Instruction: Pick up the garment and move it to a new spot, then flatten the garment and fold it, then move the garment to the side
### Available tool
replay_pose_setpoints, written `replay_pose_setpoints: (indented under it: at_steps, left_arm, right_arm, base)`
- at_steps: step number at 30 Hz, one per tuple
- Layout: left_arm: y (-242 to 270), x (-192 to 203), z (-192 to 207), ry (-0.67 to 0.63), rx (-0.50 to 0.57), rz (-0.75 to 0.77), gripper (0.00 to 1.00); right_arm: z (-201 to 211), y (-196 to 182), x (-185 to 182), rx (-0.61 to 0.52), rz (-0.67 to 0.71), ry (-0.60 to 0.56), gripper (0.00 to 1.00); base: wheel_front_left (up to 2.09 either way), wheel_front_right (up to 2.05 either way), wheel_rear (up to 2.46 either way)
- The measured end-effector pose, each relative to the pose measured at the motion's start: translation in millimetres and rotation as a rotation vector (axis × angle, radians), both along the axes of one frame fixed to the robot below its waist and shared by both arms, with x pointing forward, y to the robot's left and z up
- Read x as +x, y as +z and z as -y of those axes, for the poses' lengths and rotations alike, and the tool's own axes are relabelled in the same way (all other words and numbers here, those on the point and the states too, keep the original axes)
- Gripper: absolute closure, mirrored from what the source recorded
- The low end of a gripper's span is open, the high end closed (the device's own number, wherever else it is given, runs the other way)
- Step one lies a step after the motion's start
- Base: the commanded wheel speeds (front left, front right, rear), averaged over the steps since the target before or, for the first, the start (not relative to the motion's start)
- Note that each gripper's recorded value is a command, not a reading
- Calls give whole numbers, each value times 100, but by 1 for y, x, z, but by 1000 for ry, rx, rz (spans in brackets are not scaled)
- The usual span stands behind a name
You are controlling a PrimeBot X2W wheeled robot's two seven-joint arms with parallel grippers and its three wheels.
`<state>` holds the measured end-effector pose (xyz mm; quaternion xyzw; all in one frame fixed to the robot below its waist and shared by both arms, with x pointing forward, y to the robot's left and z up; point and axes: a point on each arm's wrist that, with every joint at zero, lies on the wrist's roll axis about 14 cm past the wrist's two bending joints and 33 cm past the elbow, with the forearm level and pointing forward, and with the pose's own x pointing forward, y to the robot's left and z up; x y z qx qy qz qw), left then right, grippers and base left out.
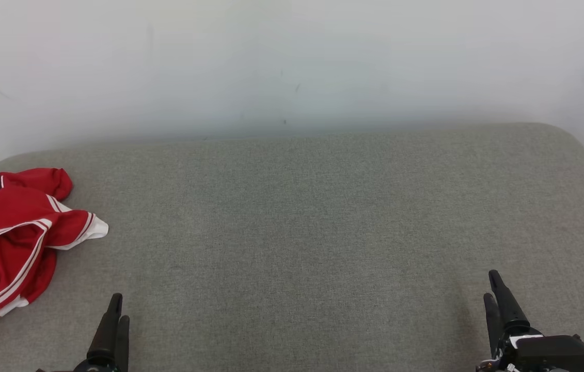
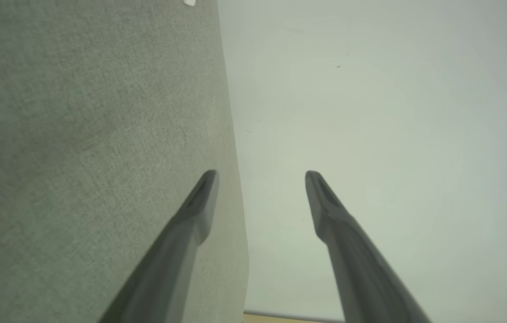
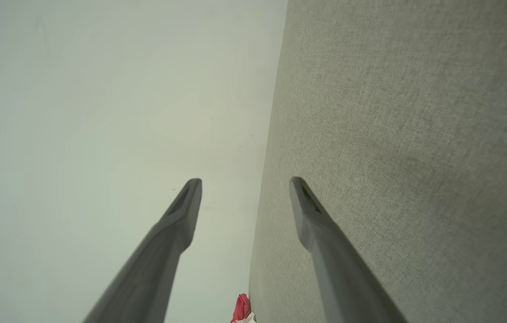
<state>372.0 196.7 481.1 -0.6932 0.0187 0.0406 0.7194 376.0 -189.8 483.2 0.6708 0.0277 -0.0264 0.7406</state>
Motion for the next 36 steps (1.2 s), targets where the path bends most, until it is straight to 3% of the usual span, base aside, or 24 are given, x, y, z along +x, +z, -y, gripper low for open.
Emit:
replay_pose_setpoints:
  at_steps: [11, 36]
  left_arm:
    - [3, -3, -2, 16, 103, -6, 0]
    - [4, -16, 1, 13, 503, -41, 0]
  right_arm:
    - [-6, 2, -1, -151, 7, 16, 0]
    - [-18, 5, -5, -618, 35, 72, 0]
  base:
    - [0, 0, 0]
    - [0, 0, 0]
